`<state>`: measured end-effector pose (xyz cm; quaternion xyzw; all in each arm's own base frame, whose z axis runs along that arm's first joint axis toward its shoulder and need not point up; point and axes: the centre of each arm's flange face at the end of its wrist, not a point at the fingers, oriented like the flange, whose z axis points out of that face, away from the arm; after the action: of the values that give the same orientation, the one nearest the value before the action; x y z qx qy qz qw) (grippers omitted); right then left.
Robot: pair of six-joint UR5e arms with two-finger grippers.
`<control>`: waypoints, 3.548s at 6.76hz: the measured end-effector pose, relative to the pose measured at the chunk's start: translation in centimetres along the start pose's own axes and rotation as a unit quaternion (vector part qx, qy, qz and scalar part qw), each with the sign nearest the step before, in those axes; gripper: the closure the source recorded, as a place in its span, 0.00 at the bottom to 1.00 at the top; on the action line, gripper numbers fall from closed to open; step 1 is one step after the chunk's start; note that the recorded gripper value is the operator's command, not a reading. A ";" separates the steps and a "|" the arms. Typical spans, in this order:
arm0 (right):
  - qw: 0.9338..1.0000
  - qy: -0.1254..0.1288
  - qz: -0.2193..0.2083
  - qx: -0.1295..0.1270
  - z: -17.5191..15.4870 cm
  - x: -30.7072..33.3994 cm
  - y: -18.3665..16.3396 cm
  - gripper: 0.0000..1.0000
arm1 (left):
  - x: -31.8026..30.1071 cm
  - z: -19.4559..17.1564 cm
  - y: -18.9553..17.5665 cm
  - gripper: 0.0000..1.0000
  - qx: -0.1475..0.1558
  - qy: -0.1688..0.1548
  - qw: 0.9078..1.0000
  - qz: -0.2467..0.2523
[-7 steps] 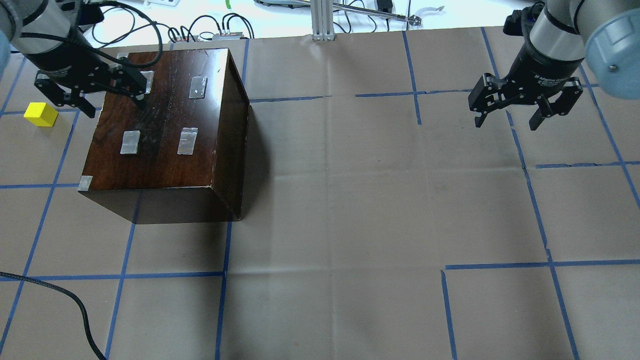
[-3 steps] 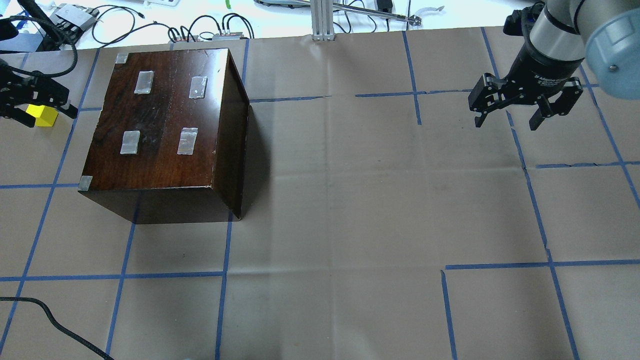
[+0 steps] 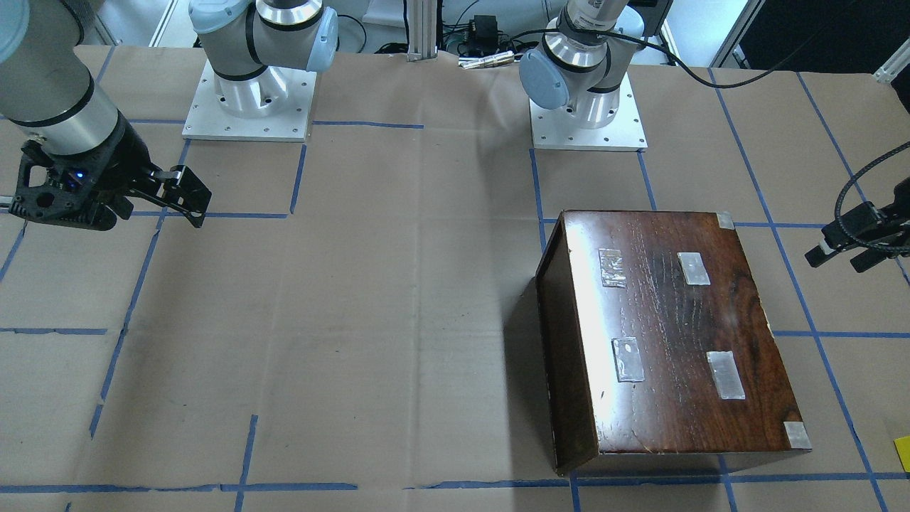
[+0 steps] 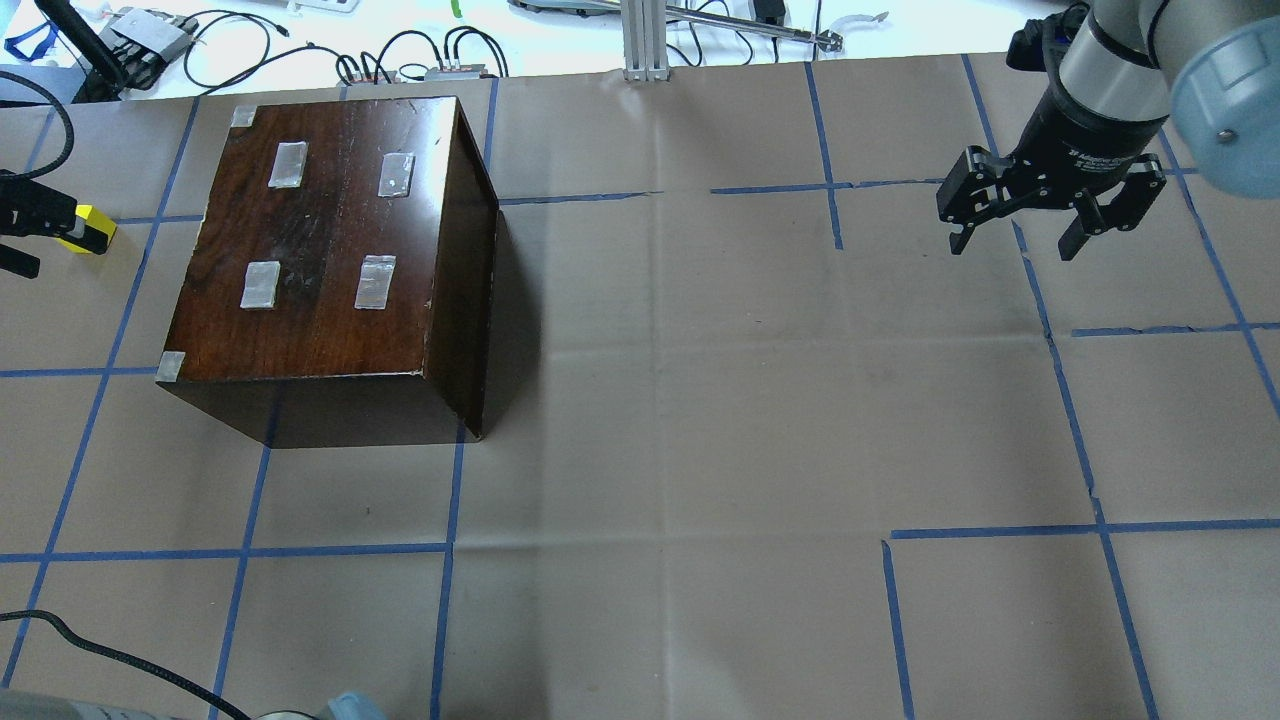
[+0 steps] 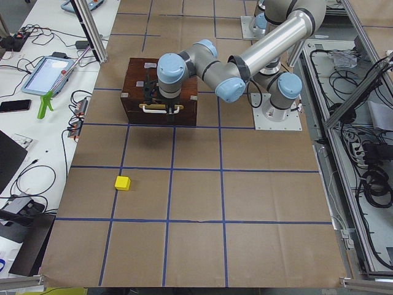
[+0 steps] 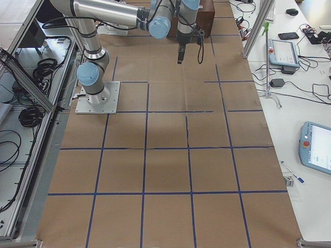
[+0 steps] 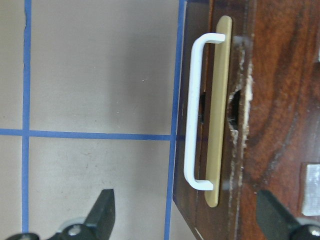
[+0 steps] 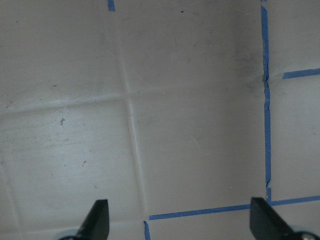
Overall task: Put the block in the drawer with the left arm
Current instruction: 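Lower the left gripper and hook the white drawer handle, then pull the drawer open with the left gripper, away from the cabinet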
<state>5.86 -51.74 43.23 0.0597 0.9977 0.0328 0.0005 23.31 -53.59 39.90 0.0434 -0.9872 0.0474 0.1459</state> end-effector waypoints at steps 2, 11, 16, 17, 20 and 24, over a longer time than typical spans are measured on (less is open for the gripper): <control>1.000 0.000 0.000 0.000 0.0 0.0 0.0 0.00 | -0.5 2.2 0.0 0.02 -0.013 0.014 1.000 0.001; 1.000 0.000 -0.001 0.000 0.0 0.0 0.0 0.00 | -1.1 11.7 -4.4 0.02 -0.036 0.024 0.998 0.035; 1.000 0.000 -0.001 0.000 0.0 0.0 0.0 0.00 | -2.4 11.6 -5.1 0.01 -0.037 -0.001 0.999 0.036; 1.000 0.000 -0.001 0.000 0.0 0.0 0.0 0.00 | -3.2 11.6 -5.2 0.01 -0.040 -0.019 0.998 0.036; 1.000 0.000 0.000 0.000 0.0 0.0 0.0 0.00 | -6.9 10.3 -4.4 0.01 -0.038 -0.050 0.997 0.035; 1.000 0.000 -0.001 0.000 0.0 0.0 0.0 0.00 | -9.7 8.9 -3.5 0.01 -0.029 -0.071 0.996 0.041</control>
<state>5.86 -51.71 43.23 0.0589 0.9977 0.0327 0.0005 30.43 -57.35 28.88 0.0021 -0.9970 0.0220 0.0744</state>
